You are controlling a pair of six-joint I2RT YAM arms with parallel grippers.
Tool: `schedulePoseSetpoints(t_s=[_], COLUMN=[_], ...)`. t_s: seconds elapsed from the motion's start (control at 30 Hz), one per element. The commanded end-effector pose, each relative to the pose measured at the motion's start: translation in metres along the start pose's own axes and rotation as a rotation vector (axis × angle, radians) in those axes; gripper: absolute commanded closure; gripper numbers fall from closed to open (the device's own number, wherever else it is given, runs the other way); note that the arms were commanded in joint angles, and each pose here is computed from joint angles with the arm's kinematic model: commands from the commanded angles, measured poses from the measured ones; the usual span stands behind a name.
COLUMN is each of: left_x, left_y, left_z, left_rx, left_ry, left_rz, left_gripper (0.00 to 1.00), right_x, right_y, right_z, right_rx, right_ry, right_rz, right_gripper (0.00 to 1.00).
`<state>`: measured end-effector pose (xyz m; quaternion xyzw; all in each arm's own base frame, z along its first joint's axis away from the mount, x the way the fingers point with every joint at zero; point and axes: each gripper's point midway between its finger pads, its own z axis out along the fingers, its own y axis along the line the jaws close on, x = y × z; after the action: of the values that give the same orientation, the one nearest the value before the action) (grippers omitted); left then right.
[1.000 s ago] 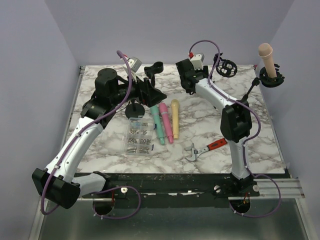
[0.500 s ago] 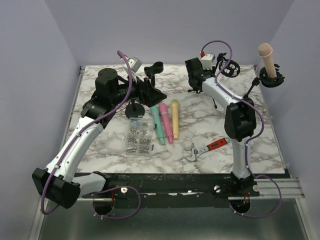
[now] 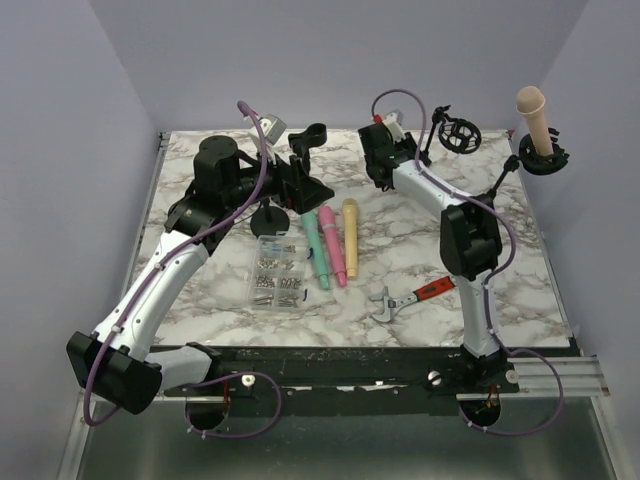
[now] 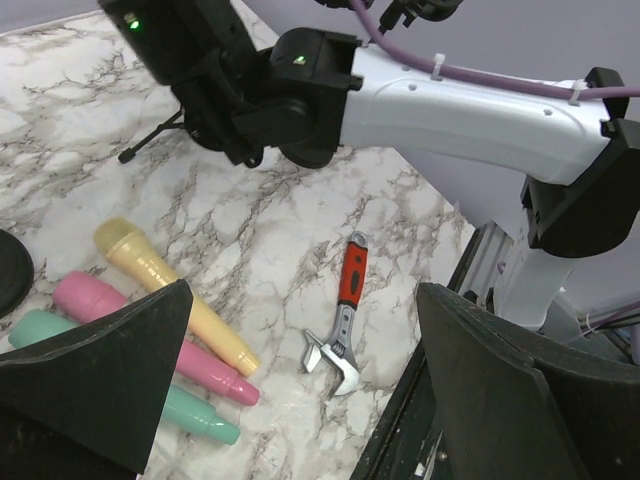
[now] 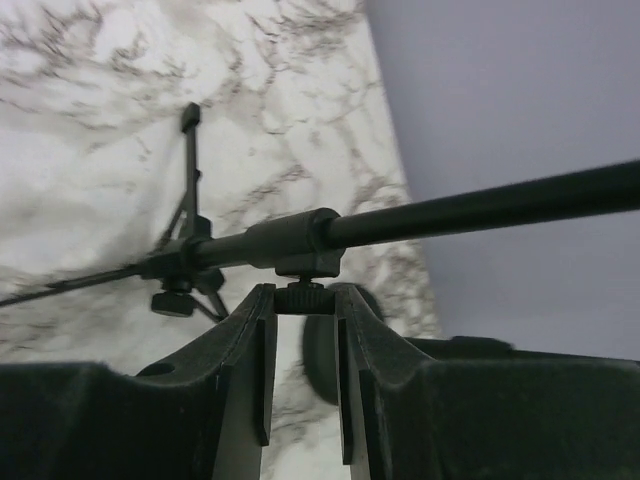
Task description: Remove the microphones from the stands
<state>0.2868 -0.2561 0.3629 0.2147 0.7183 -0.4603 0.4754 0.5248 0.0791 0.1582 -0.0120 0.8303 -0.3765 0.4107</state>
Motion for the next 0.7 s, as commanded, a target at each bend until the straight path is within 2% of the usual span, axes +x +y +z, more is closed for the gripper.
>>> schedulePoseSetpoints(t_s=[0.0,0.1,0.37,0.4,0.57,0.67], left_x=[0.002,0.002,0.003,0.002,0.002,0.002], left_y=[0.0,0.0,0.001,0.001,0.0,0.0], left_z=[0.004,0.004,0.004,0.004,0.003,0.003], left_rx=[0.009,0.013,0.009,0.008,0.009,0.008], left_ry=[0.007,0.006,0.008,0.008,0.007,0.005], left_rz=[0.008,0.009,0.011,0.012,0.013,0.014], left_gripper=[0.01,0.01,0.01,0.01,0.01,0.01], right_x=[0.028,0.026,0.015,0.013,0.004,-0.007], right_y=[0.019,0.034,0.039,0.037,0.031,0.028], right_z=[0.005,0.002,0.0,0.0,-0.007,-0.019], right_rx=[0.102,-0.016,-0.028,-0.008,0.007,-0.025], right_ry=[0.035,-0.004,-0.051,-0.051,-0.056,-0.081], right_rz=[-0.533,-0.524,-0.564,-0.562,-0.488,-0.419], right_gripper=[0.99,0.99,0.99,0.96,0.65,0.55])
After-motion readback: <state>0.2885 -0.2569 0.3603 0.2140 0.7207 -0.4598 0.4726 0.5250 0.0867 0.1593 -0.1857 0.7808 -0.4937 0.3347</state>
